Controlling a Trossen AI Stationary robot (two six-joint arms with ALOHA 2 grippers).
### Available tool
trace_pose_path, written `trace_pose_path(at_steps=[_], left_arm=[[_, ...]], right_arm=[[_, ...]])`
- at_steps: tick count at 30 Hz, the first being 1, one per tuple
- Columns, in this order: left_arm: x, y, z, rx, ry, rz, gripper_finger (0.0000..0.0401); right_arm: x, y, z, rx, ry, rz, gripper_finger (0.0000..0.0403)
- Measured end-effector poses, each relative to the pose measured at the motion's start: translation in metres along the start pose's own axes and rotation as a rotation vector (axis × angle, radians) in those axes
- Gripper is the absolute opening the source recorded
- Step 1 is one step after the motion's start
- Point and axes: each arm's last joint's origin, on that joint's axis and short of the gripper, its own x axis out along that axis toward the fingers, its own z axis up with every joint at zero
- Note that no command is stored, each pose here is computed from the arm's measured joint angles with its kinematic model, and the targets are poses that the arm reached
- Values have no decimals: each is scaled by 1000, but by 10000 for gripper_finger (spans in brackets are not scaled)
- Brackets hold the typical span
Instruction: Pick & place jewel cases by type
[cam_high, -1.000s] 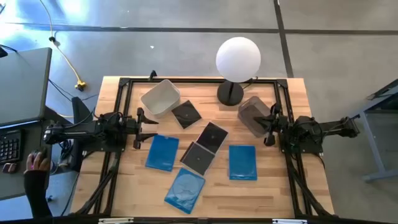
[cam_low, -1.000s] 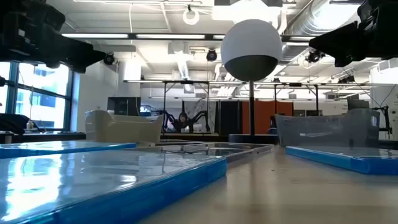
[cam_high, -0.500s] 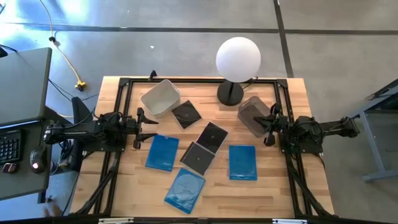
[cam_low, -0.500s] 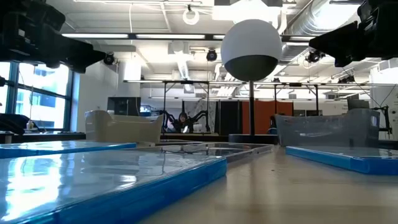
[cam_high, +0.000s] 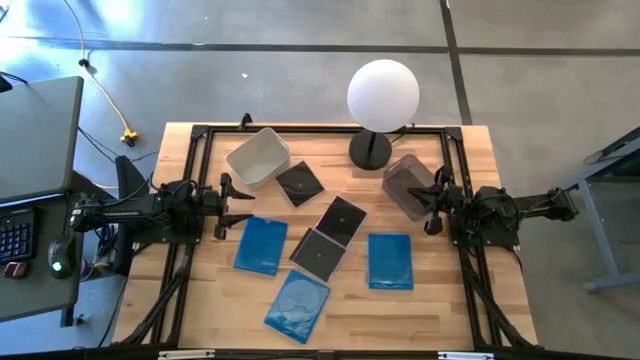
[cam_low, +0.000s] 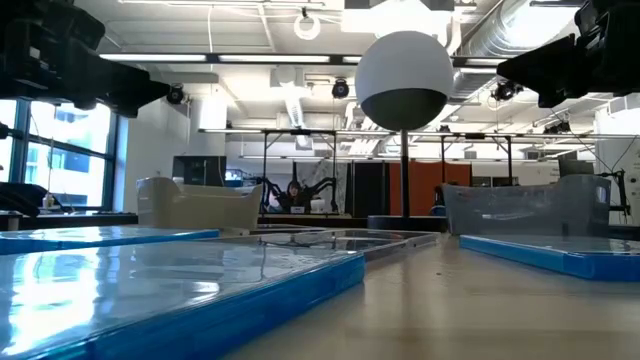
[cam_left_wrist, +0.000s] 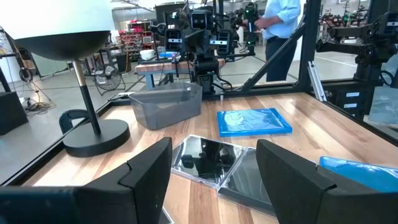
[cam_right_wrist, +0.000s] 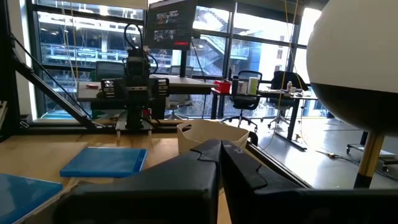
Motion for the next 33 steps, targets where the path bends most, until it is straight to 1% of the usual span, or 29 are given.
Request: trace_pose_path(at_steps=[33], left_arm=[[0, 0, 0, 0, 0, 0, 230]], right_arm=[[0, 0, 0, 0, -1, 0, 4]])
